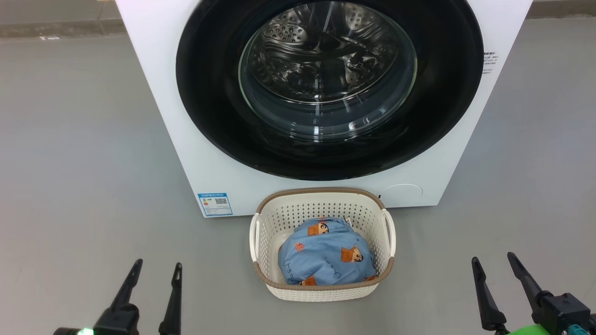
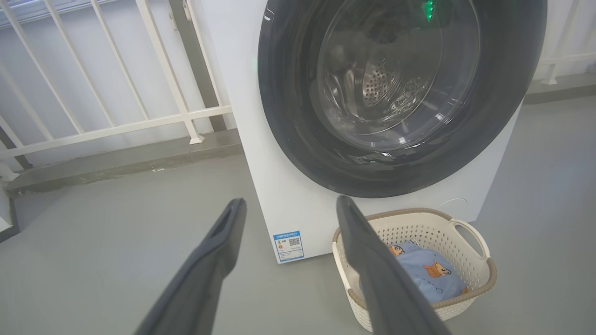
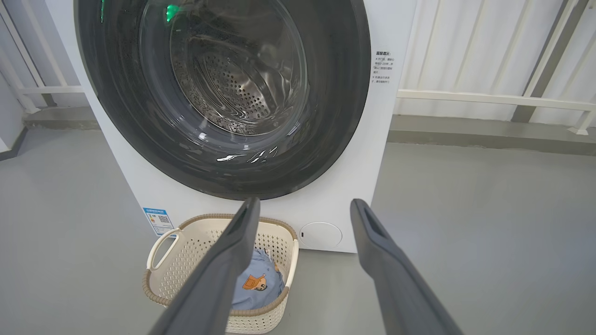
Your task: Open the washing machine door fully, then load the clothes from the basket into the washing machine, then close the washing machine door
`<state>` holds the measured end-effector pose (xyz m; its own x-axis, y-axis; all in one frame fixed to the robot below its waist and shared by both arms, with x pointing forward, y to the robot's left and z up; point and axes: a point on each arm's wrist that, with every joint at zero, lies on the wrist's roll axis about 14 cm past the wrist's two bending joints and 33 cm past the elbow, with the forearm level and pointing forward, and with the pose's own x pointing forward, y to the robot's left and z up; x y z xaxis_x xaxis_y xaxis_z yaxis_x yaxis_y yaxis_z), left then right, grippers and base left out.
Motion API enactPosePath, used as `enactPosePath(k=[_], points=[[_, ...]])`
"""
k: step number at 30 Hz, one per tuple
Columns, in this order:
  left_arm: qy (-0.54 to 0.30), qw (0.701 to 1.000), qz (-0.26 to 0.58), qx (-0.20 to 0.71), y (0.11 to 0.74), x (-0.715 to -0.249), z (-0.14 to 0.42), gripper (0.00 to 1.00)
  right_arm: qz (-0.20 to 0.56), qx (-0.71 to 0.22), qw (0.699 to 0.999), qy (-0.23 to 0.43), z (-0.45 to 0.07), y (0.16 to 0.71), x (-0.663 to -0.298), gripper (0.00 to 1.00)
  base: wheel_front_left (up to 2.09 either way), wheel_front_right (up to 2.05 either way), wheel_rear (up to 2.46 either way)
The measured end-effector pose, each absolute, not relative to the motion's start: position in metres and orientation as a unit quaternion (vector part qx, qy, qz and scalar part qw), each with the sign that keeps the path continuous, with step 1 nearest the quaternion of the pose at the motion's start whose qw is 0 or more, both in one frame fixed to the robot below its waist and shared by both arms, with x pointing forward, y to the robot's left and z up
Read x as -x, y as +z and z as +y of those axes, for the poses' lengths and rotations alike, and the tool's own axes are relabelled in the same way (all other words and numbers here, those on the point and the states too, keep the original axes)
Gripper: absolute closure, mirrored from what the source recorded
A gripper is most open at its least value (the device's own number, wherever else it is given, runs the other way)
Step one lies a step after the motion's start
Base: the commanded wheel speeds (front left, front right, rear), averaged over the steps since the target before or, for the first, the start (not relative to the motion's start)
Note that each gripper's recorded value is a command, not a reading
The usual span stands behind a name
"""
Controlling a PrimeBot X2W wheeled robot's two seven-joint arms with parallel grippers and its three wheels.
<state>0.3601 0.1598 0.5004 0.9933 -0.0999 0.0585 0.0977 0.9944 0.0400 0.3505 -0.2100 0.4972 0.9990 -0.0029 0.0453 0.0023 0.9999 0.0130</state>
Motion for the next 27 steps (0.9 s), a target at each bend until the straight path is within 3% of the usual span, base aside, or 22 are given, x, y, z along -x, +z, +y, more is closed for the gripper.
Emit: enactPosePath(k=[11, 27], points=[[-0.058, 0.998, -0.032, -0.017, 0.5014, -0.3613, 0.1552, 0.0, -0.022, -0.015, 1.0, -0.006, -0.2114, 0.4962, -0.3492, 0.0, 0.39, 0.39, -0.78], [-0.058, 0.998, -0.036, -0.005, 0.5043, -0.3627, 0.1525, 0.0, -0.023, -0.015, 1.0, -0.01, -0.2134, 0.4967, -0.3475, 0.0, 1.08, 1.08, -2.17]])
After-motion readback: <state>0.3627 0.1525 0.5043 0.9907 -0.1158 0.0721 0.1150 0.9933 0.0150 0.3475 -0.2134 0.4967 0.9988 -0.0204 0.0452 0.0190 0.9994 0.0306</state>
